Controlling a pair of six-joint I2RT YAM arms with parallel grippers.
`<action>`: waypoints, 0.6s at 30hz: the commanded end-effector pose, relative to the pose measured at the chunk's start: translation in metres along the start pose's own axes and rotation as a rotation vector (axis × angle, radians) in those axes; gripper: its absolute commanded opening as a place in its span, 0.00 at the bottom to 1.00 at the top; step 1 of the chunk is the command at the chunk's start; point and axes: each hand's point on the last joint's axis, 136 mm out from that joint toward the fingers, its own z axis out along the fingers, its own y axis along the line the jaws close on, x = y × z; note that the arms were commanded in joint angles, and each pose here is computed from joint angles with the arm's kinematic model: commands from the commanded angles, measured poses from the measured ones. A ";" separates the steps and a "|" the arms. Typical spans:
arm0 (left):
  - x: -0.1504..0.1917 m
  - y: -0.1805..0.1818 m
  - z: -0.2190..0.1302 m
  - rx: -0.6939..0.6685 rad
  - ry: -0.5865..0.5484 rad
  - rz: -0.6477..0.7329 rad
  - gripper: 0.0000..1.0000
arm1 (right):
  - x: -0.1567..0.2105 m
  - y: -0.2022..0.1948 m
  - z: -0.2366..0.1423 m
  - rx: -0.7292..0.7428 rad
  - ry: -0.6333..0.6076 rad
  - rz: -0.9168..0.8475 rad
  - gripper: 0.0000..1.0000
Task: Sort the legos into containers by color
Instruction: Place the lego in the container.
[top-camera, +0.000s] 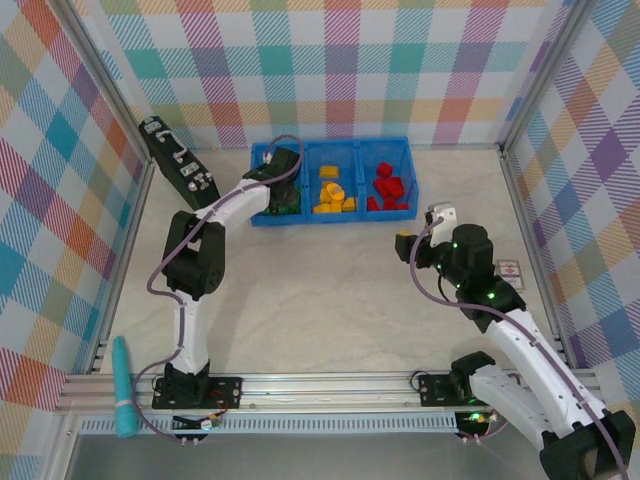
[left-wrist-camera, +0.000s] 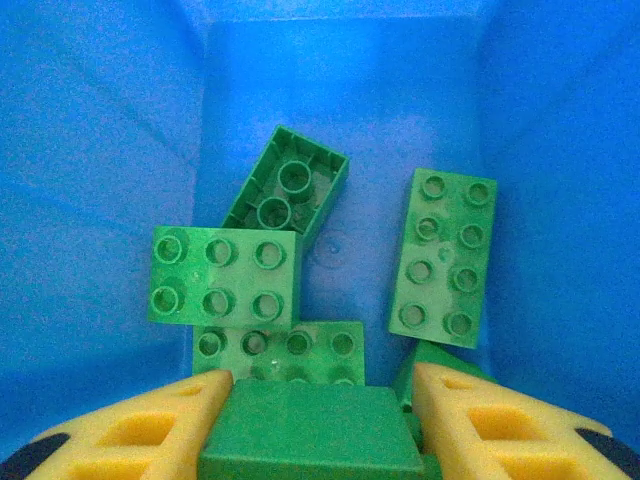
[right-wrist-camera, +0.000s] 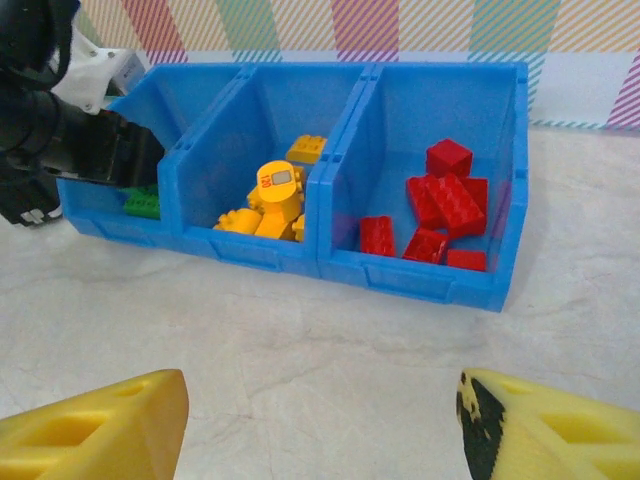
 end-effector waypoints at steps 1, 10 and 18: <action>-0.012 0.005 -0.005 -0.018 -0.019 -0.030 0.47 | 0.020 0.006 -0.001 -0.042 0.057 0.034 0.73; -0.012 -0.005 -0.027 0.032 -0.044 0.004 0.70 | 0.023 0.004 -0.002 -0.033 0.054 0.049 0.88; -0.067 -0.008 -0.134 0.100 -0.248 0.058 0.71 | 0.006 -0.004 0.001 0.024 0.041 0.026 0.90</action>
